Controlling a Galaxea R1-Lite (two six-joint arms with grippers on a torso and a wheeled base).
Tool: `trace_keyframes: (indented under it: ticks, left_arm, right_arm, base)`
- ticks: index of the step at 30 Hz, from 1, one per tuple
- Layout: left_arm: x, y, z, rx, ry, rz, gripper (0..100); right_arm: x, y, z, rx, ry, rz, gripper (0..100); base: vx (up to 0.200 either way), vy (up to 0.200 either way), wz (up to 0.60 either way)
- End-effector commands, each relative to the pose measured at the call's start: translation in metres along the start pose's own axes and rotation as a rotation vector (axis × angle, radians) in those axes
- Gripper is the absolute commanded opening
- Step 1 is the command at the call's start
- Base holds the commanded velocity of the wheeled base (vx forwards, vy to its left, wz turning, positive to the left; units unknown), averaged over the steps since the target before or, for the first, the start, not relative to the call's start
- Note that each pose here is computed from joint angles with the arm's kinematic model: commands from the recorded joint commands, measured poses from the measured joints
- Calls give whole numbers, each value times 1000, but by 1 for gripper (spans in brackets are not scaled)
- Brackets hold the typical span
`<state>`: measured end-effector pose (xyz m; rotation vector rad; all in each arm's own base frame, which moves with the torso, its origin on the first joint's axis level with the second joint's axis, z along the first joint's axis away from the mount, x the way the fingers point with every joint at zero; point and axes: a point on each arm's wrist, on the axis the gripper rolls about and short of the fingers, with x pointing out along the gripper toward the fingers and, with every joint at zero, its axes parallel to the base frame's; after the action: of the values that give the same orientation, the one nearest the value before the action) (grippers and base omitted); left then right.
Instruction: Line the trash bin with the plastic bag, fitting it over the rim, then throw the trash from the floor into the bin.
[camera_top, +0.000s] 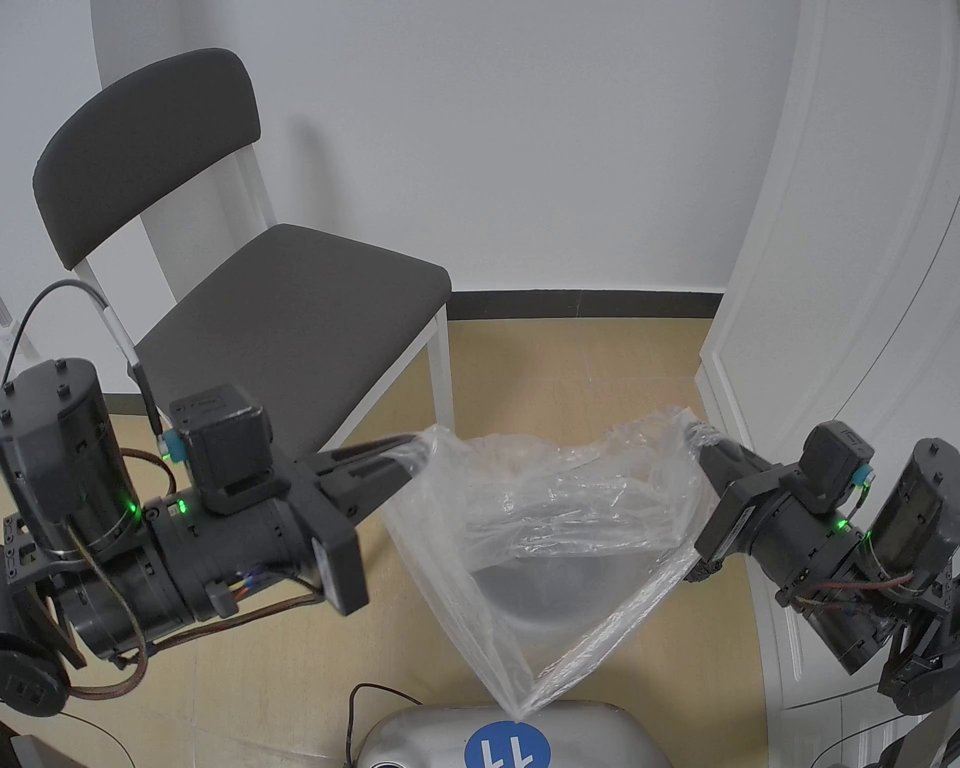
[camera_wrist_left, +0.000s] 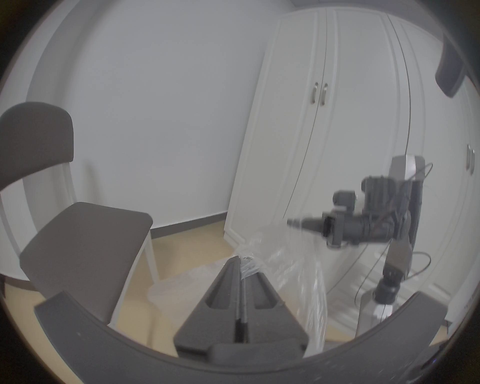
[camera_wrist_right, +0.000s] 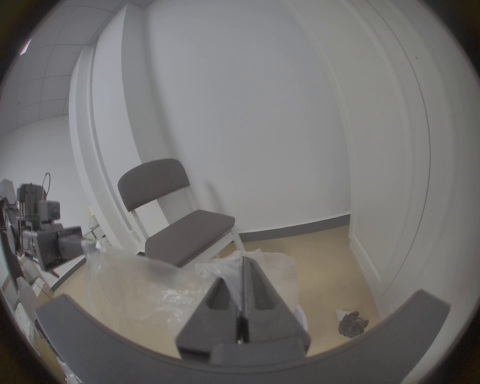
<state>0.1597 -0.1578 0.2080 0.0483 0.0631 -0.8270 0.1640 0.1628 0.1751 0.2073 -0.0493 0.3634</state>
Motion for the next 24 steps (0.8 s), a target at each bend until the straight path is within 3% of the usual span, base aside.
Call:
trace_keyframes:
  ticks: [1, 4, 12, 16, 24]
  left_arm:
    - [29, -6, -12, -56, 2, -26, 0]
    - [48, -10, -21, -96, -45, -44, 0]
    - [70, -15, -41, -106, -27, -58, 0]
    - [79, -19, -41, -169, -46, -72, 0]
    - [101, -17, -52, -237, -44, -63, 0]
  right_arm:
    - [3, 8, -16, -5, 51, 25, 0]
    - [2, 10, -16, 9, 52, 35, 0]
    - [1, 14, -9, 57, 21, 70, 0]
    - [2, 17, -7, 99, -13, 107, 0]
    - [5, 18, -14, 93, 7, 104, 0]
  base:
    - [0, 0, 0]
    - [0, 0, 0]
    - [0, 0, 0]
    - [0, 0, 0]
    - [0, 0, 0]
